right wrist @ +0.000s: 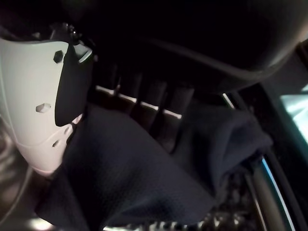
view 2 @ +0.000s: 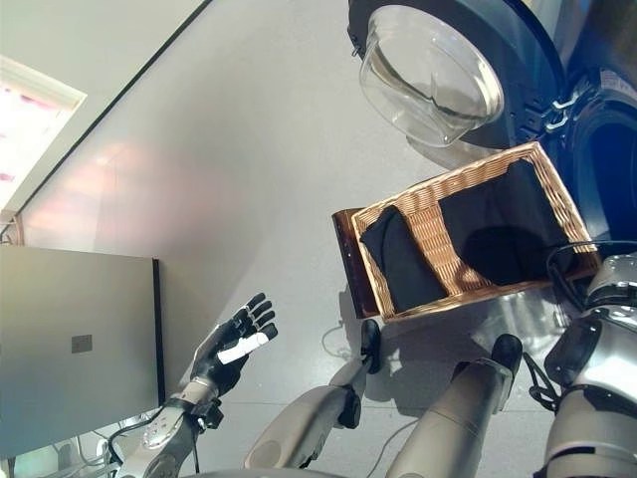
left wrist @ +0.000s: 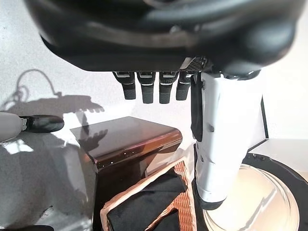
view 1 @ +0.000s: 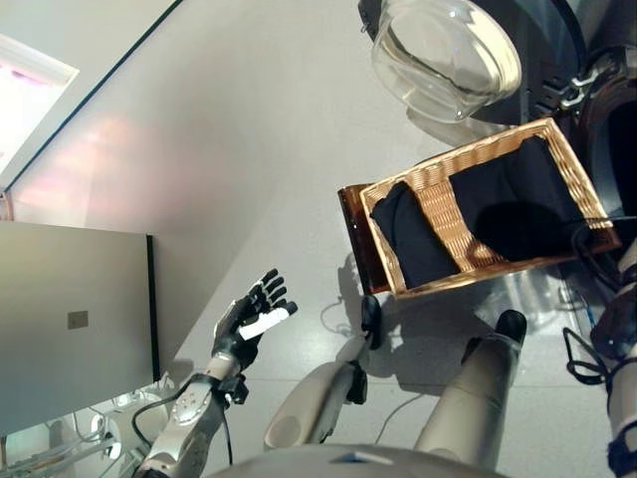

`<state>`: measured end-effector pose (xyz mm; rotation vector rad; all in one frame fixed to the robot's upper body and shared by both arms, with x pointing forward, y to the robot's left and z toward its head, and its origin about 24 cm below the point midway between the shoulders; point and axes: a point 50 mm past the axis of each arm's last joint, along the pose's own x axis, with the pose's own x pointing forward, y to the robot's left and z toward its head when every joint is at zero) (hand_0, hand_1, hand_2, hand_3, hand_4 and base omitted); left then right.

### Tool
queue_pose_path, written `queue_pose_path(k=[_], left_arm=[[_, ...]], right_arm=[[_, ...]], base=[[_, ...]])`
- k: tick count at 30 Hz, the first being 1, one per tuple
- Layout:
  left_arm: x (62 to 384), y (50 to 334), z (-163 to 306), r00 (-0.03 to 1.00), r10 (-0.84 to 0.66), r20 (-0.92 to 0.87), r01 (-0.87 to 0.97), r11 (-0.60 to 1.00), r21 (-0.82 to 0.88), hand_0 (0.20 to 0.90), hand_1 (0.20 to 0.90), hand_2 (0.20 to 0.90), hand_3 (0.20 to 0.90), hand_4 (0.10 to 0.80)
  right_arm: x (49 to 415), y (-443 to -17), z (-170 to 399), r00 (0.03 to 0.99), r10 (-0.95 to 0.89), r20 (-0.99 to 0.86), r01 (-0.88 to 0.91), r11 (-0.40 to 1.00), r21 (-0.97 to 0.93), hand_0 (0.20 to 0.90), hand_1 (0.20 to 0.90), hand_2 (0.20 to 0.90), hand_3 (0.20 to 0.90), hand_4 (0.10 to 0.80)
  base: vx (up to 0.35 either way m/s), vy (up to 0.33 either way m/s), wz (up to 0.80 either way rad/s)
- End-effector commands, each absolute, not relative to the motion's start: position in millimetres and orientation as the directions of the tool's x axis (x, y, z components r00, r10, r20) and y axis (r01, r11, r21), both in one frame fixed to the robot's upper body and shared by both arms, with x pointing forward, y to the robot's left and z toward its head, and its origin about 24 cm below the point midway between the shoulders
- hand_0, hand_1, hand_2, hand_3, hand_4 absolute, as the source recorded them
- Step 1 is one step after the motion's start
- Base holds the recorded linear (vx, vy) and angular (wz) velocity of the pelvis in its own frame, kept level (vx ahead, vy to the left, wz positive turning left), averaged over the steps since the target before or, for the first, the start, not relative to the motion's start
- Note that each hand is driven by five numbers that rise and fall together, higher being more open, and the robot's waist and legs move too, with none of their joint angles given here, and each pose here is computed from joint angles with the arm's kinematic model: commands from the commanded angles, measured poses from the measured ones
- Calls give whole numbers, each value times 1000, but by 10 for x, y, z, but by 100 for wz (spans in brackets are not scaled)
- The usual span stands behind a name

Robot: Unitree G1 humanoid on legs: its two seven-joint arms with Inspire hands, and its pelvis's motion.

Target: Pick up the clothes and place them into the washing machine

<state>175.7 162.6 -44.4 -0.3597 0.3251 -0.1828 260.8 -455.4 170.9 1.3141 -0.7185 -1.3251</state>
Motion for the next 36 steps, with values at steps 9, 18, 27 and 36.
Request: queue_pose_path(k=[9, 18, 27, 36], left_arm=[[1811, 1761, -282, 966, -179, -188, 100, 925, -367, 900, 900, 900, 900, 800], [1794, 1736, -297, 962, -190, -196, 103, 917, -385, 900, 900, 900, 900, 800], [1818, 1703, -291, 961, -208, -184, 125, 916, -382, 900, 900, 900, 900, 800], [1799, 1775, -342, 961, -186, -203, 102, 926, -363, 900, 900, 900, 900, 800]], right_arm=[[2535, -4653, 2171, 143, -985, -93, 302, -46, 952, 900, 900, 900, 900, 800], [2661, -4529, 1919, 191, -972, -135, 320, -68, 945, 900, 900, 900, 900, 800], [2870, -4234, 1442, 305, -939, -159, 448, -6, 894, 900, 900, 900, 900, 800], [2824, -4092, 973, 359, -912, -199, 596, 60, 801, 900, 900, 900, 900, 800]], base=[[1, 7, 0], [3, 1, 0], [21, -6, -5], [3, 0, -1]])
